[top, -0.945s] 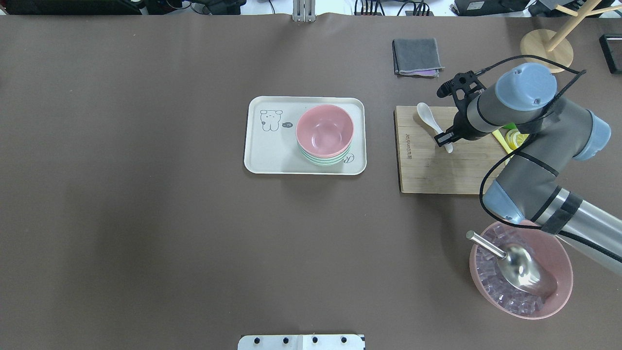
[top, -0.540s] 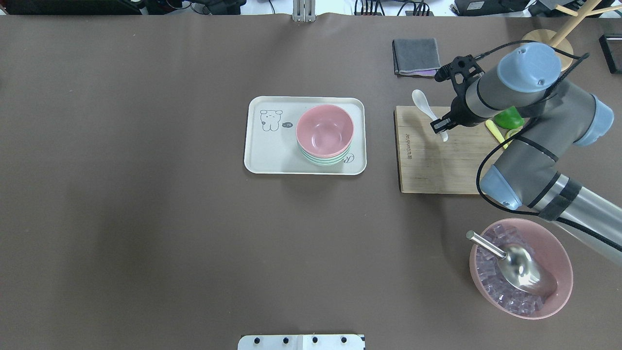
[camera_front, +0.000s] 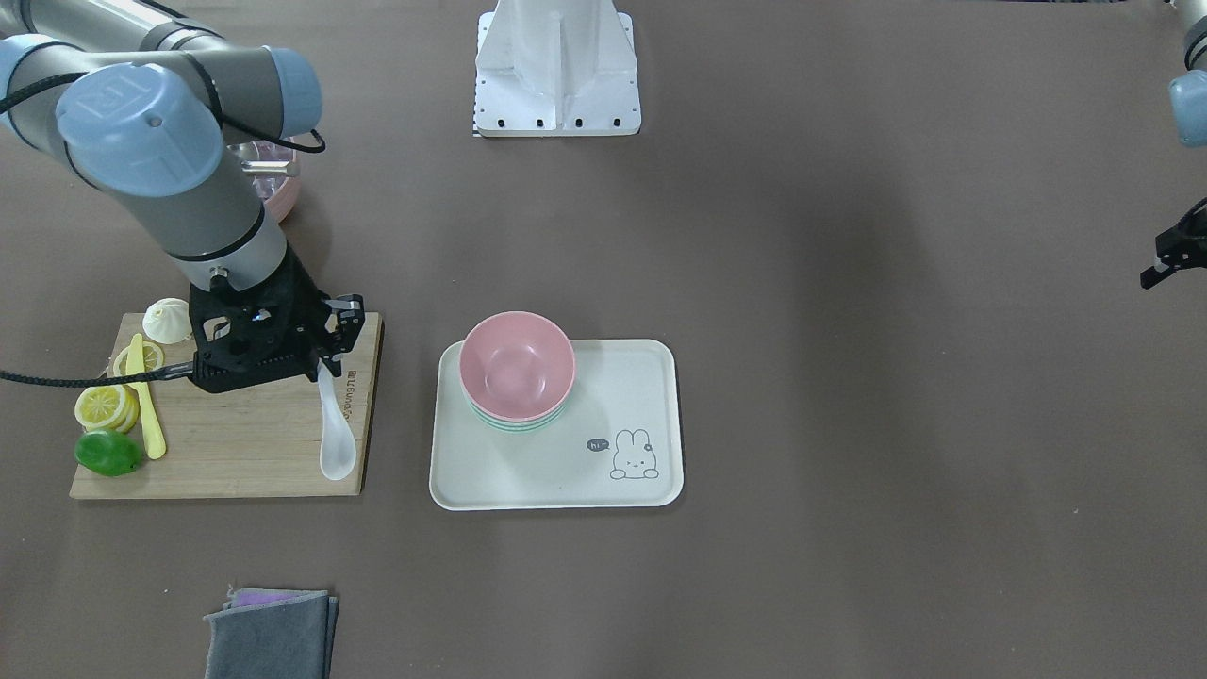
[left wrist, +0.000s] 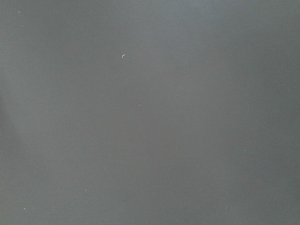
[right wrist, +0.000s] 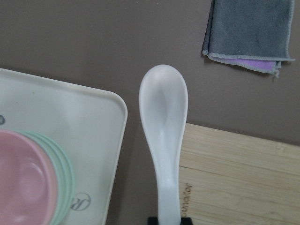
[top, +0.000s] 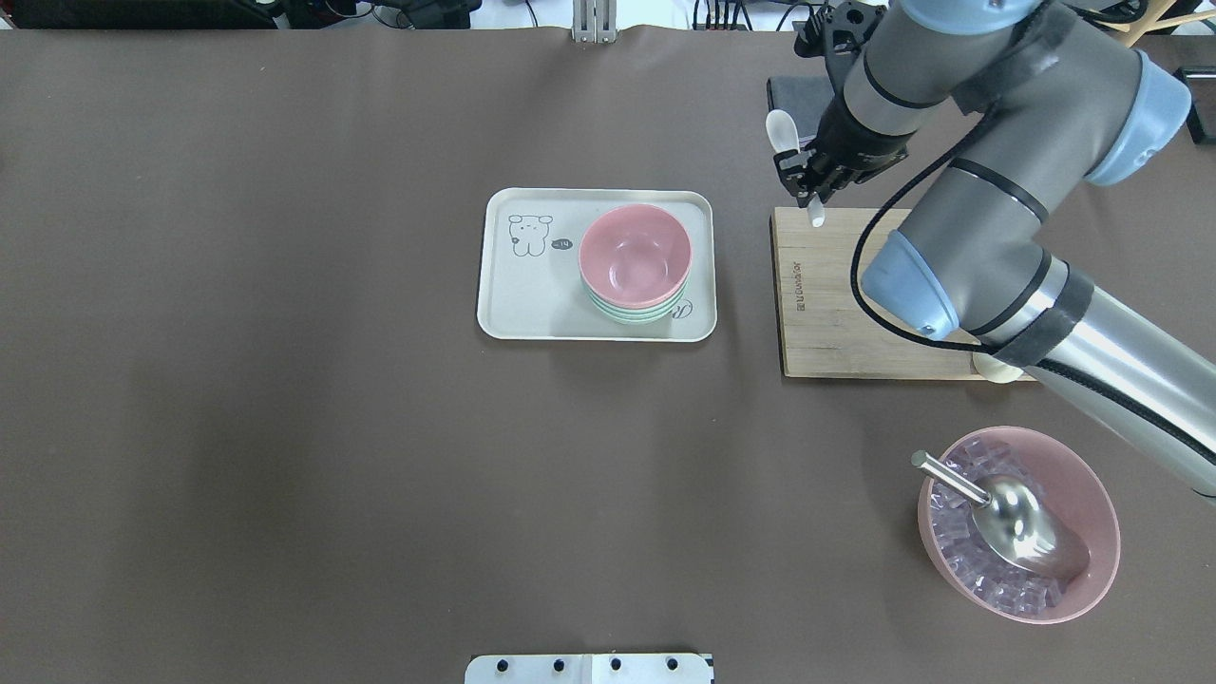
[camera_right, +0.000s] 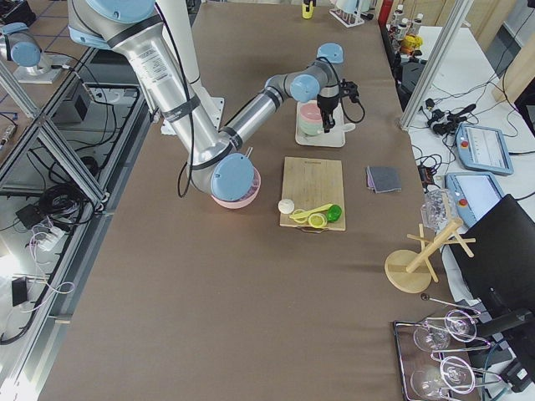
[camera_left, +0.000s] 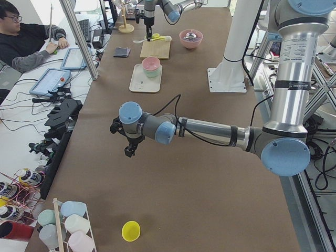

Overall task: Stack pink bowl on green and place spoon
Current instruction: 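Lift the white spoon with the right gripper toward the pink bowl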

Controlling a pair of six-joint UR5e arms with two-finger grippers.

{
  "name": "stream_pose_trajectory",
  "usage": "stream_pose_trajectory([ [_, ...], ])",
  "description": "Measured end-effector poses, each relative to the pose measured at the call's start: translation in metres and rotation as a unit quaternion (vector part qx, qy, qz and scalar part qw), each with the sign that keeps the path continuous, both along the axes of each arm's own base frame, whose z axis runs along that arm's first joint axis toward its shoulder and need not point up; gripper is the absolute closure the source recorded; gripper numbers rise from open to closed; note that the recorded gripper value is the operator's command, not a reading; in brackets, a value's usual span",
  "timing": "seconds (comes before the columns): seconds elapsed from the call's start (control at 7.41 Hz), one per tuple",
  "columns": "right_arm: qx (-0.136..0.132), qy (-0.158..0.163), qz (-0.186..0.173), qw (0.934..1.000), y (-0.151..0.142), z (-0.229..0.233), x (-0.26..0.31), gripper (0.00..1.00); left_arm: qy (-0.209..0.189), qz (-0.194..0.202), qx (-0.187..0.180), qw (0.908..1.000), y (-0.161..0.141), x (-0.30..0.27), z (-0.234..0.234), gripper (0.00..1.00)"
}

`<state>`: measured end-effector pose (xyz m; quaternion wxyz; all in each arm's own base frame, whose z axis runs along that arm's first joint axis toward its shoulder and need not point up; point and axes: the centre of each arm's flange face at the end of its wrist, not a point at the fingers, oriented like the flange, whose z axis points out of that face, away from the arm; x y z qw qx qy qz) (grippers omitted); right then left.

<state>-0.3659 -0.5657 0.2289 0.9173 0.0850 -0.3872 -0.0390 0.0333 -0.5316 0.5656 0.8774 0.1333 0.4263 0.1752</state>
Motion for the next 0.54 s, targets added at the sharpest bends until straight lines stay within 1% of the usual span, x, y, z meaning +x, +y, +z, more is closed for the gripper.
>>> stream_pose_trajectory([
  [0.13, -0.036, -0.002, 0.036, 0.9987, 0.011, -0.030, -0.025, 1.00, 0.000, 0.000, -0.002, 1.0000, 0.002, 0.000, 0.001, 0.02],
  [0.27, -0.061, 0.005, 0.065, 0.9960, 0.025, -0.054, -0.058, 1.00, 0.001, 0.000, -0.002, 1.0000, 0.003, 0.000, 0.002, 0.02],
  [0.4, -0.081, 0.015, 0.086, 0.9929, 0.035, -0.073, -0.093, 1.00, 0.001, 0.000, -0.003, 1.0000, 0.003, -0.001, 0.003, 0.02],
  [0.54, -0.095, 0.028, 0.101, 0.9900, 0.042, -0.087, -0.127, 1.00, 0.001, 0.000, -0.003, 1.0000, 0.004, -0.001, 0.003, 0.02],
])
